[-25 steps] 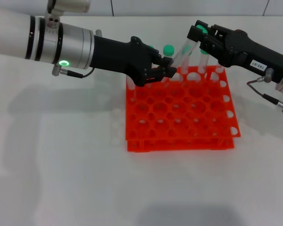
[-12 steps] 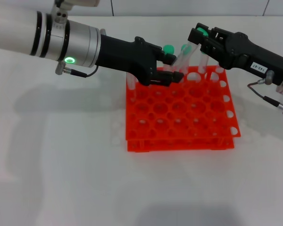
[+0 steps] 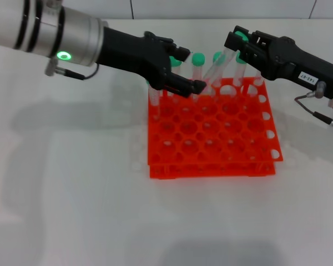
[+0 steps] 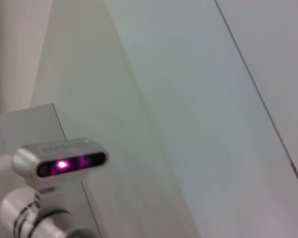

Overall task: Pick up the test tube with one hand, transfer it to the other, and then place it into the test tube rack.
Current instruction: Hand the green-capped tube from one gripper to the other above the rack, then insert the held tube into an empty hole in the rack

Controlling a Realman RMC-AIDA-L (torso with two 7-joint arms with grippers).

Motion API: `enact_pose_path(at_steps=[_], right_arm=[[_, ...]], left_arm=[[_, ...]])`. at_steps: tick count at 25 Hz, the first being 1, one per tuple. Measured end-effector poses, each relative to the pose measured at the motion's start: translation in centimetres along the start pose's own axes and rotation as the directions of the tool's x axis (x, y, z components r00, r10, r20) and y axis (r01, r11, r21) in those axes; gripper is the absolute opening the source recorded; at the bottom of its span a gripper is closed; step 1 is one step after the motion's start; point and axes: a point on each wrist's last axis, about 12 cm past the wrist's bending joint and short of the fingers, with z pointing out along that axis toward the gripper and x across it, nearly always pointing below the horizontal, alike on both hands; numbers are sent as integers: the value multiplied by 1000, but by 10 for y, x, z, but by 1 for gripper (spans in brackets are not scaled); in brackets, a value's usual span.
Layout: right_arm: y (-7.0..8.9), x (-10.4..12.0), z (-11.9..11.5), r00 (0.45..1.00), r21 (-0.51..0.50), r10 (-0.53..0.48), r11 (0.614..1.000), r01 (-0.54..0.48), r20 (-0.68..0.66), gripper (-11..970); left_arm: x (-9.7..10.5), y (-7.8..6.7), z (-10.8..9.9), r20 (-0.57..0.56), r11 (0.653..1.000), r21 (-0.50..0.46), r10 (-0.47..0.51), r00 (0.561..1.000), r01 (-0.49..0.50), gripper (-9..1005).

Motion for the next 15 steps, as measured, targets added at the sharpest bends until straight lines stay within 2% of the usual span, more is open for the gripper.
enact_pose_path(at_steps=[4,7,10,11,15], right_arm=[[-2,-1,-5,1000,9,-6,1000,6,-1,287],[-3,-3,-9,1000,16,-9,1000,9,-6,290],[-5,-4,-9,1000,17,-18,1000,19,-20,293],[-6,-5,-9,999,18,-24,1000,24,-28,294],[-10,-9,-5,996,19,-48,999,49,-71,298]], left_arm=[[-14,-6,-20,-51,998,-61,-13,999,10,847],[-23,-11,-35,-91,992,-121,-32,995,21,859],[-25,-14,-43,-104,989,-147,-52,993,36,870],[-25,-22,-57,-112,980,-188,-86,990,64,874],[-18,-36,-75,-119,964,-258,-98,988,64,874]])
